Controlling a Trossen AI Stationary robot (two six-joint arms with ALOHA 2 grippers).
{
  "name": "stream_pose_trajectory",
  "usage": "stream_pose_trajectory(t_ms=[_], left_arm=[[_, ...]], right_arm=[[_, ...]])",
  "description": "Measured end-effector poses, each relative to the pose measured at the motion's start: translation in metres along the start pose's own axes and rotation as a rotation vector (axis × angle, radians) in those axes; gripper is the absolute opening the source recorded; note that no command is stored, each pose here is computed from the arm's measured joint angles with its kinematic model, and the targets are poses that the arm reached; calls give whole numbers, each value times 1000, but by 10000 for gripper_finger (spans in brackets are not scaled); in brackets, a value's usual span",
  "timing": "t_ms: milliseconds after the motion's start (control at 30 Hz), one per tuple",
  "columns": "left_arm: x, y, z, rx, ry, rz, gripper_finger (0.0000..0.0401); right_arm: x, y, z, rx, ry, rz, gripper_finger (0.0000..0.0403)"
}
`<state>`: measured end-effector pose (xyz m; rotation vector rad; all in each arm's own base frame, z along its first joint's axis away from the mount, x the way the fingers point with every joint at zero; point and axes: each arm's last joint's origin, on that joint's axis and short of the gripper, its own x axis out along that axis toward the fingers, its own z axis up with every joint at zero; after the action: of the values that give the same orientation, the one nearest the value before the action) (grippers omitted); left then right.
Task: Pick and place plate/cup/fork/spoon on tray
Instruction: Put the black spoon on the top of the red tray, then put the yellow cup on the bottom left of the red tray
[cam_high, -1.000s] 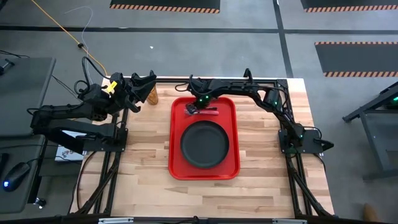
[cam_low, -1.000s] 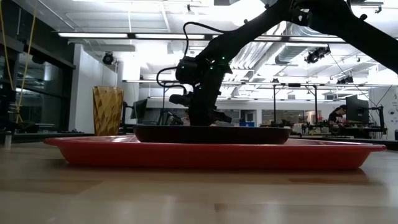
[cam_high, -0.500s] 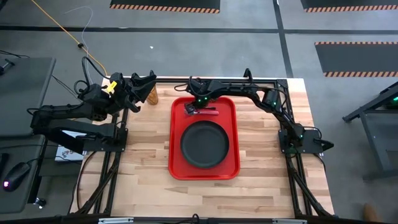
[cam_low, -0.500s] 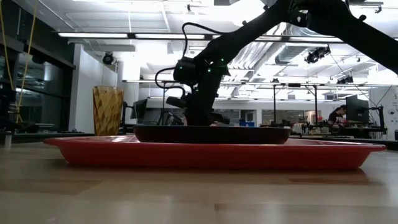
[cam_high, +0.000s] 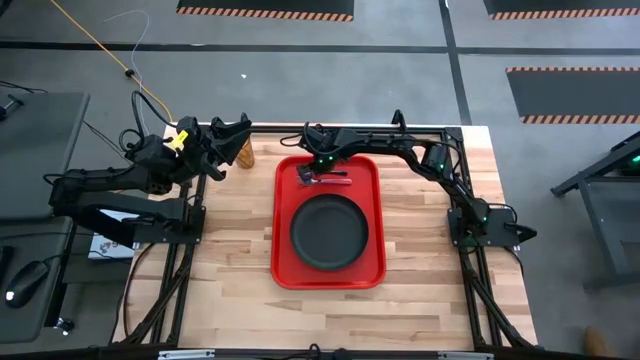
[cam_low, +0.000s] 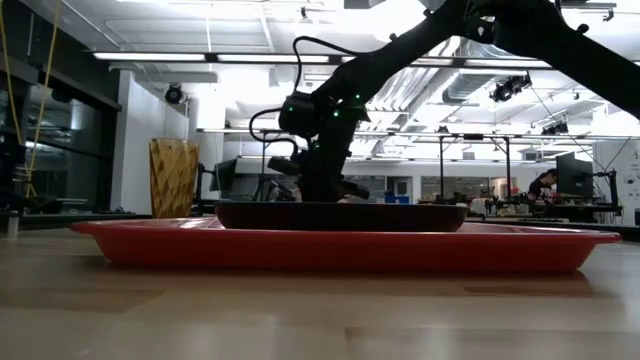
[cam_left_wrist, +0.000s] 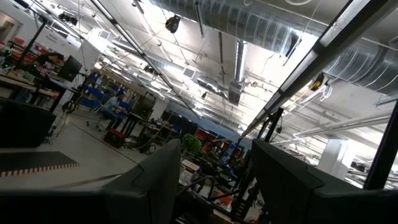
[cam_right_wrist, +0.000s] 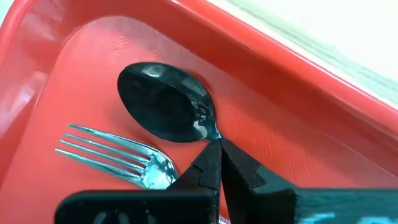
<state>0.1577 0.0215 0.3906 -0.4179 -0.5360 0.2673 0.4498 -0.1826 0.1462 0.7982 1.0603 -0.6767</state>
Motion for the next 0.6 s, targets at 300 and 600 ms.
stream_pose_trajectory(t_ms=[300,600], left_arm=[[0,0,0,0,0,0,188],[0,0,0,1,2,1,188]], right_arm=[[-8,-1,0,-113,15,9,0],[-37,-2,3,-251,1,8,0]])
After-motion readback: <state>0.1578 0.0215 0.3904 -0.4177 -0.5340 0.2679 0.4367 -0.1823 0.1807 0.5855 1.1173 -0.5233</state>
